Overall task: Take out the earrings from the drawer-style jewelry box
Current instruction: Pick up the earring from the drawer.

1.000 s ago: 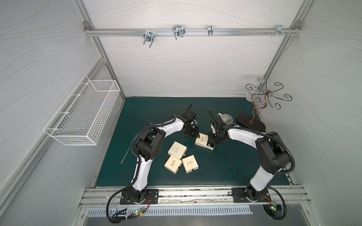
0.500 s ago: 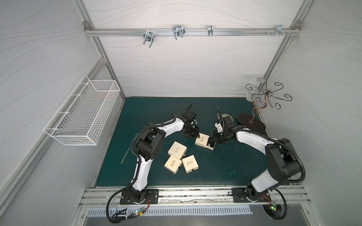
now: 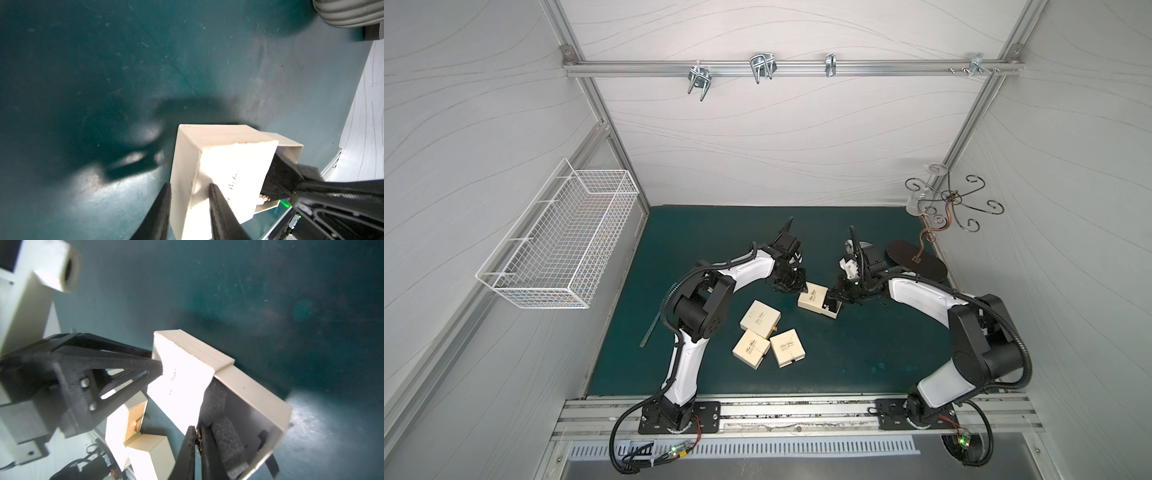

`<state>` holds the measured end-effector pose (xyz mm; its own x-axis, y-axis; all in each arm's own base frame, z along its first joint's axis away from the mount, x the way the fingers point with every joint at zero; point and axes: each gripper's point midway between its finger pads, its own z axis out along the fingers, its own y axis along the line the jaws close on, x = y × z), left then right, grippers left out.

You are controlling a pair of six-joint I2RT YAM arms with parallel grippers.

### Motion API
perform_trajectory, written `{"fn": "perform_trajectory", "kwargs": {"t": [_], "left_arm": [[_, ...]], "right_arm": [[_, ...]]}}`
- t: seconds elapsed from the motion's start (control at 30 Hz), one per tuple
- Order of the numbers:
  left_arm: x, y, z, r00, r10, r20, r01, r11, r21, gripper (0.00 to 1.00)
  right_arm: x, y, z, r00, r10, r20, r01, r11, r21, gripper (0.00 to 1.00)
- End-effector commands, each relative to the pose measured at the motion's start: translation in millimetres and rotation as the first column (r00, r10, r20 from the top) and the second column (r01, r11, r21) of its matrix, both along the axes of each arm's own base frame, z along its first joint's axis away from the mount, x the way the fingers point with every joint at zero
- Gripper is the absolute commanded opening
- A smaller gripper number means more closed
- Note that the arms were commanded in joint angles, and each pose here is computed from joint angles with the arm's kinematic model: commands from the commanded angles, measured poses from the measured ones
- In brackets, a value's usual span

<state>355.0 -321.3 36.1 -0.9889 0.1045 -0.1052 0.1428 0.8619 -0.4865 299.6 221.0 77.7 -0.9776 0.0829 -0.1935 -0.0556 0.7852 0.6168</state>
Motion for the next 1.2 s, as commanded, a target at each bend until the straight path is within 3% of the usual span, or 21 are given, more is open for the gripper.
{"fn": "perform_trajectory", "kwargs": {"t": [0.0,0.3,0.53,0.93,1.17], "left_arm": [[-18.7,59.7,-66.9,0.994,0.064,-0.094,-0.033,0.954,0.298,0.33],[-18.4,60.5,-66.7,0.994,0.064,-0.092,-0.033,0.953,0.302,0.33],[-18.1,60.5,-66.7,0.994,0.063,-0.091,-0.032,0.953,0.302,0.33],[-18.4,60.5,-68.3,0.993,0.063,-0.096,-0.031,0.952,0.303,0.32],[-19.1,60.1,-69.4,0.993,0.062,-0.101,-0.029,0.953,0.302,0.32]], "right_arm": [[-9.4,14.7,0.8,0.997,0.051,-0.05,-0.047,0.995,0.088,0.09],[-9.2,14.6,-11.5,0.994,0.054,-0.097,-0.045,0.995,0.091,0.09],[-7.7,-9.3,-28.9,0.991,-0.032,-0.129,0.034,0.999,0.014,0.1],[-3.3,-16.9,-31.1,0.99,-0.063,-0.129,0.063,0.998,-0.001,0.24],[0.4,-20.2,-33.6,0.99,-0.072,-0.123,0.068,0.997,-0.036,0.25]]}}
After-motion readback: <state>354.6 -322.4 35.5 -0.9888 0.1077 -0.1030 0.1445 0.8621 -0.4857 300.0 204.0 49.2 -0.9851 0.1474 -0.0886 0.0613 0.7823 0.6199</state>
